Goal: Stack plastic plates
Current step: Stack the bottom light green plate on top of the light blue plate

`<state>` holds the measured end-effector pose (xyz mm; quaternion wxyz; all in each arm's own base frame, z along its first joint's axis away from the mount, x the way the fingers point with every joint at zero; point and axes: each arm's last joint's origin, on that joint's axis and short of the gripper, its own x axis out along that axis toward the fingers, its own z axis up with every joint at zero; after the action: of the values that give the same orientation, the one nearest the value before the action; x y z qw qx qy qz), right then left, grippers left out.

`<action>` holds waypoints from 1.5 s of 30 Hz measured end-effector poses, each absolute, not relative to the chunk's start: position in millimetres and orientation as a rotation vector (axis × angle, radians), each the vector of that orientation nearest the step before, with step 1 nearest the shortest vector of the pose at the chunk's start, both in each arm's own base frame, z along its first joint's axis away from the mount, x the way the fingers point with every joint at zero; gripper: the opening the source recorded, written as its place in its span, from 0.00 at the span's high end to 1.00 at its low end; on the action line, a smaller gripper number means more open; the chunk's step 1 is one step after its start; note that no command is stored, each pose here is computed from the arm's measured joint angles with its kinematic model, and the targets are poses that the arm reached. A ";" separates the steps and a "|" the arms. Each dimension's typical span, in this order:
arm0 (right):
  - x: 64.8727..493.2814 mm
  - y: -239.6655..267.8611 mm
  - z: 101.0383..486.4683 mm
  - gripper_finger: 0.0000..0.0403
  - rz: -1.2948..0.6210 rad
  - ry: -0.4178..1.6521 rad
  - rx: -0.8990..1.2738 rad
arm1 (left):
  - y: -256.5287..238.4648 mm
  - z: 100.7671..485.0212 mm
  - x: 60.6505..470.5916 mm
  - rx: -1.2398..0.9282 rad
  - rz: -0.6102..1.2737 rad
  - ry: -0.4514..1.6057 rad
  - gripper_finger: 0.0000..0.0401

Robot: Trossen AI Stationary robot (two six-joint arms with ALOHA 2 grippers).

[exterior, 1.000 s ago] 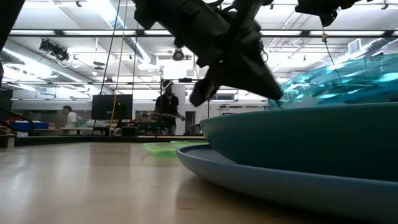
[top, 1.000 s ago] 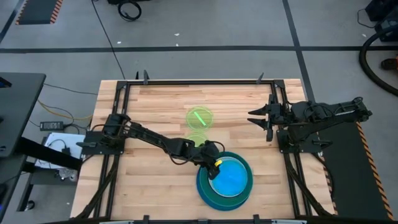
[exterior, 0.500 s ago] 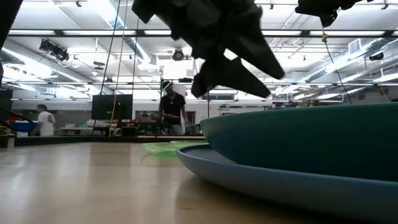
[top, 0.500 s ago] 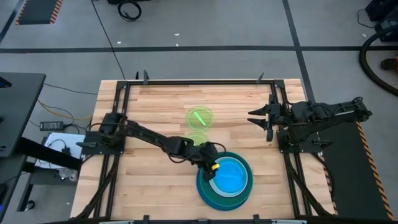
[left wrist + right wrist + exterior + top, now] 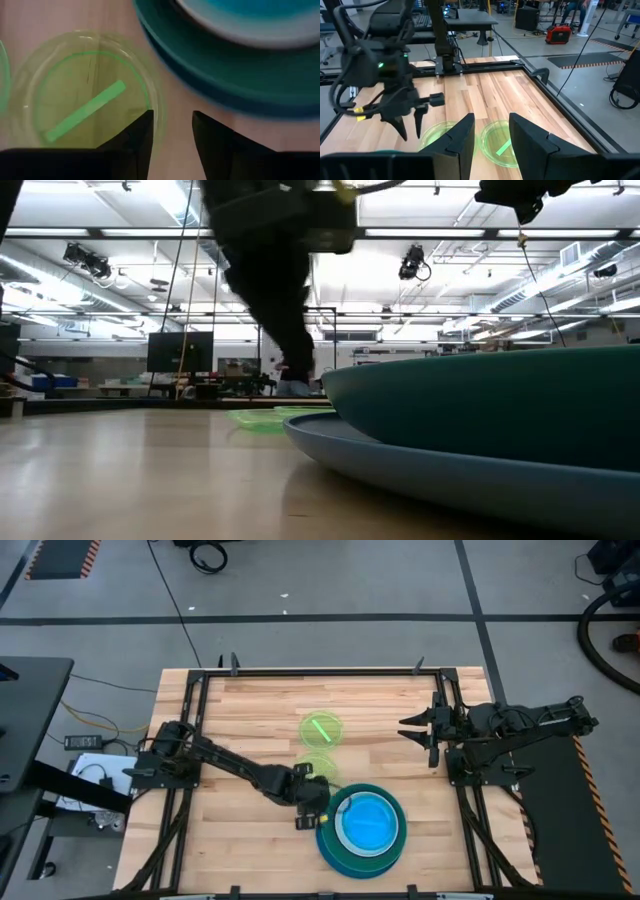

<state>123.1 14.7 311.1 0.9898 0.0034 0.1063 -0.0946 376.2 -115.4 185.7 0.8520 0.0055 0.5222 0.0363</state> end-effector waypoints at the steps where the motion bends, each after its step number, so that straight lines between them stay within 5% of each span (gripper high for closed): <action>1: 123.1 14.7 311.1 0.67 -0.190 0.213 0.007 | -119.7 185.0 373.8 0.069 0.067 1.103 0.65; 7: 123.1 14.7 311.1 0.67 -0.190 0.213 0.007 | -145.3 186.5 364.2 0.349 0.042 1.056 0.65; 21: 123.5 14.8 311.0 0.67 -0.190 0.214 0.010 | -165.9 155.7 360.8 0.494 0.083 1.088 0.65; 45: 125.4 15.2 310.0 0.67 -0.190 0.223 0.008 | -154.4 135.6 362.7 0.488 0.204 1.157 0.65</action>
<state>125.4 15.2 310.0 0.9893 0.0040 0.1110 -0.0949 362.7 -154.4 135.6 0.8044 0.2278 0.5404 0.0952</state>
